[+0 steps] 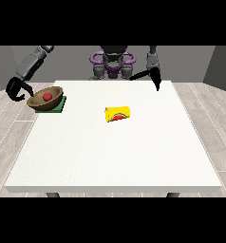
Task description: Pick the cup and pour the ball into the bowl, then pick the bowl and place it on the pad
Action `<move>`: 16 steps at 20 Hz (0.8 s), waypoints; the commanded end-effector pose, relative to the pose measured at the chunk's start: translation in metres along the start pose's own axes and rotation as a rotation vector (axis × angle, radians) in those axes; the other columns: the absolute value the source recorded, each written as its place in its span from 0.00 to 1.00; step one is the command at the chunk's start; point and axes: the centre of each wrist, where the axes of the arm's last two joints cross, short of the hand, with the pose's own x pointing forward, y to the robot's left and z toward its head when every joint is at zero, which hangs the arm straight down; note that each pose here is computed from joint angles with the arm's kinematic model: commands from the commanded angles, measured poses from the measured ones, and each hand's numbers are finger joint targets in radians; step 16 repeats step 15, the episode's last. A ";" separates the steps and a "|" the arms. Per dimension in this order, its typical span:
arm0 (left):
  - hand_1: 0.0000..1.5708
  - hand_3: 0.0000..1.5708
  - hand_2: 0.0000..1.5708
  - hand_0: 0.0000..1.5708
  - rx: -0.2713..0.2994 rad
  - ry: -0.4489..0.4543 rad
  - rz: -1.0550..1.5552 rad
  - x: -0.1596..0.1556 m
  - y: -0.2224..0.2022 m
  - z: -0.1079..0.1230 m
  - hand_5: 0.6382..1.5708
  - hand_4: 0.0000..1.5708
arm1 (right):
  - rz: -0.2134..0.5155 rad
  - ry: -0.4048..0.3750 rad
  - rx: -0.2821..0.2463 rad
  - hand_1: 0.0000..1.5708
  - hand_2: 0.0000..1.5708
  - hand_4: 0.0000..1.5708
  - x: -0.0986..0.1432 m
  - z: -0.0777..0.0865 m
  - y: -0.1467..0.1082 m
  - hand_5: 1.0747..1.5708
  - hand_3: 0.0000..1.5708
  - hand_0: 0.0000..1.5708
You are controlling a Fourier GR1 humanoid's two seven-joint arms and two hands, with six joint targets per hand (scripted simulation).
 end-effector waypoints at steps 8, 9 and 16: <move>0.00 0.00 0.00 0.00 0.006 -0.008 -0.013 0.017 0.017 0.018 1.00 0.00 | 0.050 -0.053 -0.068 0.00 0.23 0.00 0.019 0.002 -0.016 0.84 0.16 0.00; 0.00 0.00 0.00 0.00 -0.006 -0.007 0.011 0.019 0.004 0.013 1.00 0.00 | 0.041 -0.018 -0.049 0.00 0.21 0.00 0.033 -0.004 -0.010 0.84 0.18 0.00; 0.00 0.00 0.00 0.00 0.005 0.124 0.009 -0.022 -0.002 0.024 1.00 0.00 | 0.000 -0.054 0.047 0.00 0.12 0.00 0.104 0.007 -0.049 0.86 0.18 0.00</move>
